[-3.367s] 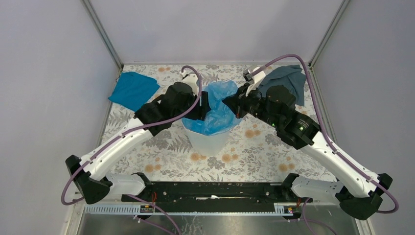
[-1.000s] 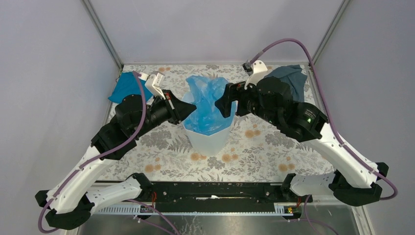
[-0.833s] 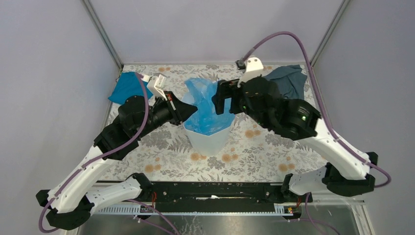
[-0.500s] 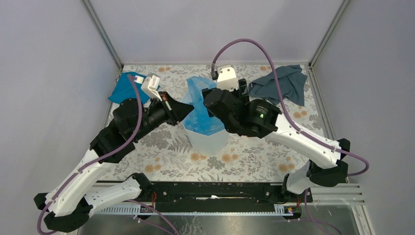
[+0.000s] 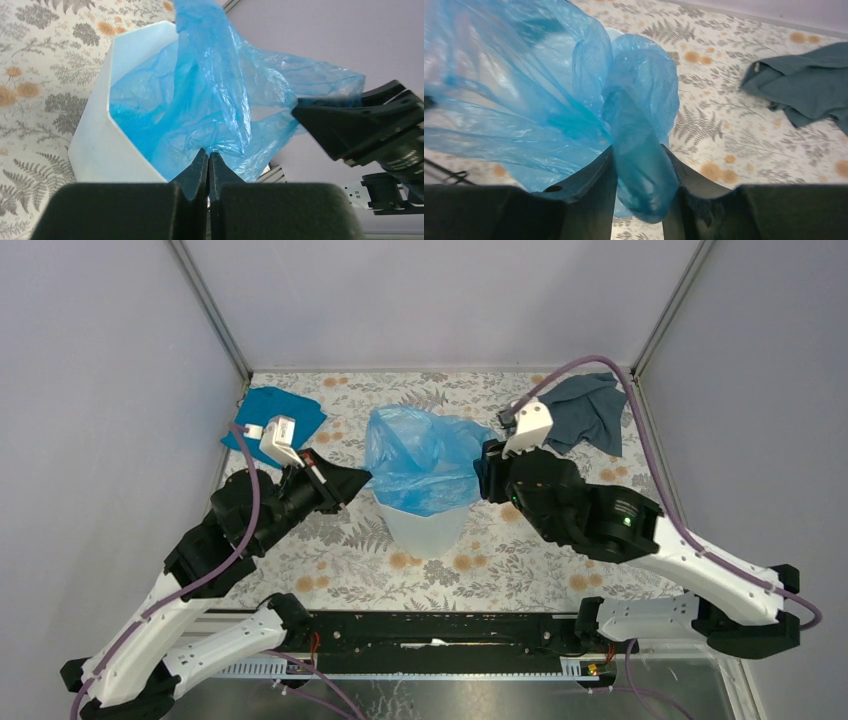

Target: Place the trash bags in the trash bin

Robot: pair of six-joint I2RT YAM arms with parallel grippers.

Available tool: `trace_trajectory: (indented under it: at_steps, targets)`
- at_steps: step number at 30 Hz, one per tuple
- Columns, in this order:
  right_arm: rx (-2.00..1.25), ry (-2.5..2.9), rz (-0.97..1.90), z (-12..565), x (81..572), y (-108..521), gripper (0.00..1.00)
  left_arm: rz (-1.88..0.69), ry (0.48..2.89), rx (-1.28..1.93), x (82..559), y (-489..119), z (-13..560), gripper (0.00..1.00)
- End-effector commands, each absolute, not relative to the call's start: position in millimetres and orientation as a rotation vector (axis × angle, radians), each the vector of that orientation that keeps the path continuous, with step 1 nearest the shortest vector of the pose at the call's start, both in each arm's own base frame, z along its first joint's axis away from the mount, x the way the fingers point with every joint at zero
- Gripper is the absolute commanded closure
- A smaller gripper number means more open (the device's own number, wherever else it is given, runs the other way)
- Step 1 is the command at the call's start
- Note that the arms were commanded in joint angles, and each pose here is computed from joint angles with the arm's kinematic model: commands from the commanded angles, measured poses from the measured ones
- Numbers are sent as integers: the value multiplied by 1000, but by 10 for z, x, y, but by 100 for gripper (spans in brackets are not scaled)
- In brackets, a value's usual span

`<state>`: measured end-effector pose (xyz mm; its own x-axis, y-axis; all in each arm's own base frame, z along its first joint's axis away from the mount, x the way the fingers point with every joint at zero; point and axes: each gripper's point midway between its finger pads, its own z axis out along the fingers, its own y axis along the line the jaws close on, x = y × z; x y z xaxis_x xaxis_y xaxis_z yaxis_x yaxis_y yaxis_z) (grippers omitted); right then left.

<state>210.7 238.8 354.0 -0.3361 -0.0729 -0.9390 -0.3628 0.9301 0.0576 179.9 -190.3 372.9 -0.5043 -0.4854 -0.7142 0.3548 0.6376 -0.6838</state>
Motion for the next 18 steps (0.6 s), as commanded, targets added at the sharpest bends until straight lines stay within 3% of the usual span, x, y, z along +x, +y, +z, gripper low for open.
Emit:
trace_trajectory:
  at_steps: [1,5,13,16,18]
  targets:
    - [-277,1836,525,3681,1999,2544,57,-1057,1833,-199,1733,-1790,3672,100]
    - [-275,1831,620,3558,1912,2591,45,-1083,1873,-240,1644,-1751,3484,99]
    - [-252,1893,622,3288,1861,2551,46,-1144,1963,-288,1515,-1792,3122,95]
    - [-273,1925,633,3187,1795,2524,28,-1133,2002,-307,1487,-1779,2974,94]
    - [-277,1937,642,3159,1756,2486,25,-1134,2032,-308,1468,-1801,2872,94]
